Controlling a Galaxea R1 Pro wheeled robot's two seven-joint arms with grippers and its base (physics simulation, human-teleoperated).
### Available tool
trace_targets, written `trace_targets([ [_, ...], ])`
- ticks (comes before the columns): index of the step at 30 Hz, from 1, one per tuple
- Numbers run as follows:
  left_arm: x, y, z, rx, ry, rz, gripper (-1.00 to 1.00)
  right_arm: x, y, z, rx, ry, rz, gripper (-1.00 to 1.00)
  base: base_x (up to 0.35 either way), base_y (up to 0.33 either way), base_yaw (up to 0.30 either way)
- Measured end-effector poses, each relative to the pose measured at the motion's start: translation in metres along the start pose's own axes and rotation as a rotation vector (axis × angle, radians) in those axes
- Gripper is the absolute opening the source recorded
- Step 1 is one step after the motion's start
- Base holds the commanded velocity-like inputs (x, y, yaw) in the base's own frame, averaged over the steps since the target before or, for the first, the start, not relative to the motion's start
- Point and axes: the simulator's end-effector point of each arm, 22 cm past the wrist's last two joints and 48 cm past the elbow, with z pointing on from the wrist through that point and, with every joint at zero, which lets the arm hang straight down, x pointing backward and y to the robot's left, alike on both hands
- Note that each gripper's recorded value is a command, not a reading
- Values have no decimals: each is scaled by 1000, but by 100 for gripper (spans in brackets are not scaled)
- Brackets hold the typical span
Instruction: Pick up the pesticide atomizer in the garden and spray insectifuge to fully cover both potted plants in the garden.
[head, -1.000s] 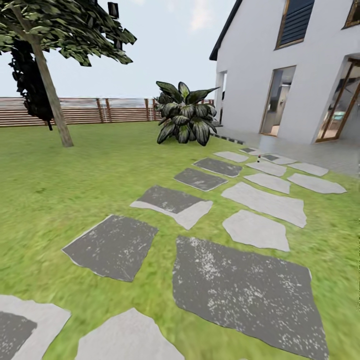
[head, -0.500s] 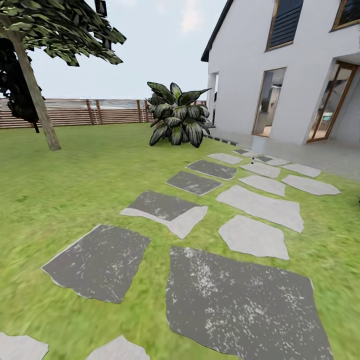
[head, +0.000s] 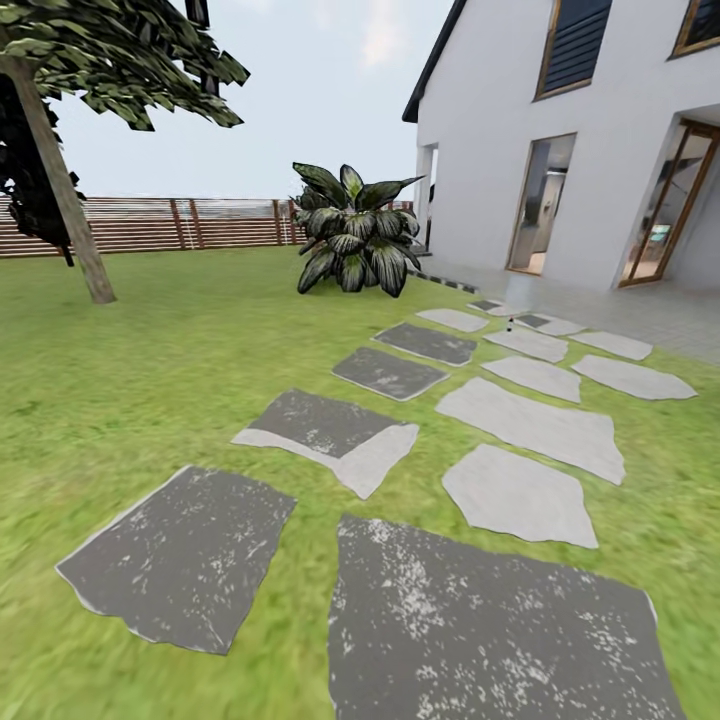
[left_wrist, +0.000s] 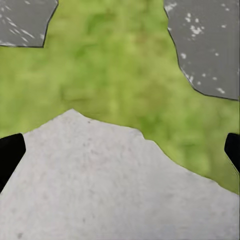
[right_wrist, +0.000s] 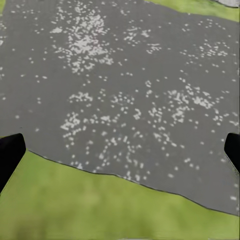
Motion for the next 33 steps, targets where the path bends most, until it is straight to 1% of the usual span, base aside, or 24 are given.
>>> trace_targets([
  [33, 0, 1, 0, -1, 1, 0, 100, 0, 1, 0, -1, 0, 1, 100, 339, 0, 0],
])
